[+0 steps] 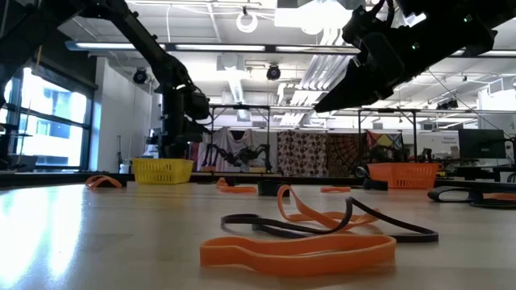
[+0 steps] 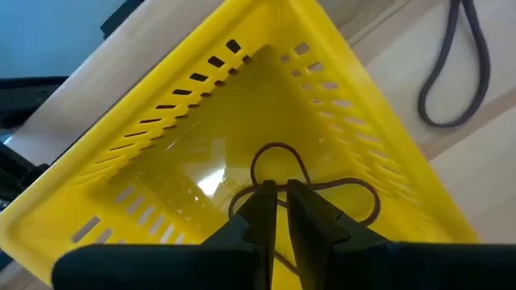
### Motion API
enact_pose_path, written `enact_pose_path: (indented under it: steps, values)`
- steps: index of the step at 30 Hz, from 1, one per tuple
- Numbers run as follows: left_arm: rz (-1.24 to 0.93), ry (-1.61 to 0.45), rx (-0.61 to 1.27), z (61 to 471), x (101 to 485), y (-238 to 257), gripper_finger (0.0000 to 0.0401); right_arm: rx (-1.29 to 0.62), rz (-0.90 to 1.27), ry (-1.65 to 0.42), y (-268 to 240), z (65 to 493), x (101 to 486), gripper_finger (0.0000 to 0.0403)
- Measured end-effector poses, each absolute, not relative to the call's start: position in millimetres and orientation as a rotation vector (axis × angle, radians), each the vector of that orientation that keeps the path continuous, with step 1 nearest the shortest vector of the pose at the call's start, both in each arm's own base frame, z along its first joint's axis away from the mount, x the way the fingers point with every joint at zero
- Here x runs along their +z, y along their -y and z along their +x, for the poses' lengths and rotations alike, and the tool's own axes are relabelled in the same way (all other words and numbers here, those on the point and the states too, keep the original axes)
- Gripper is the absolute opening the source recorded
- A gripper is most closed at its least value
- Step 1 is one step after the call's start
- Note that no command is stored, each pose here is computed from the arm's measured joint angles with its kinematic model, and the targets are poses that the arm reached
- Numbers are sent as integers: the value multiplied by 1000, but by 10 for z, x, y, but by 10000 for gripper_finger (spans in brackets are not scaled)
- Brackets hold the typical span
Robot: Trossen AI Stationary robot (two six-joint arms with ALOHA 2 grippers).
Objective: Sort rubber bands into baskets
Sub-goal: Put the orange rubber band into the green bin
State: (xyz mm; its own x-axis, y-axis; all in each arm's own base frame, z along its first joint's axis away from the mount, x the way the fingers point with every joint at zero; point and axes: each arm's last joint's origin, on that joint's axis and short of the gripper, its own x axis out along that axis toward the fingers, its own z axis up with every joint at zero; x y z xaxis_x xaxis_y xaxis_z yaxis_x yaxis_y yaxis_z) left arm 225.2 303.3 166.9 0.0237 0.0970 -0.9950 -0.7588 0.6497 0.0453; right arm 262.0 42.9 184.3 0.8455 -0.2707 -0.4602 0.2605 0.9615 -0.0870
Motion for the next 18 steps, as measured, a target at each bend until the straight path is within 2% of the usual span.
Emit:
enact_pose_path:
  steps: [6,18]
  values:
    - [-498,-1420,753,2240,1807,-3002,38,-280,-22,-489,-429,2620,1843,0]
    - [-295,-1285,715,2377,2367,-2717,117,-280,-21,-489,-429,2620,1843,0]
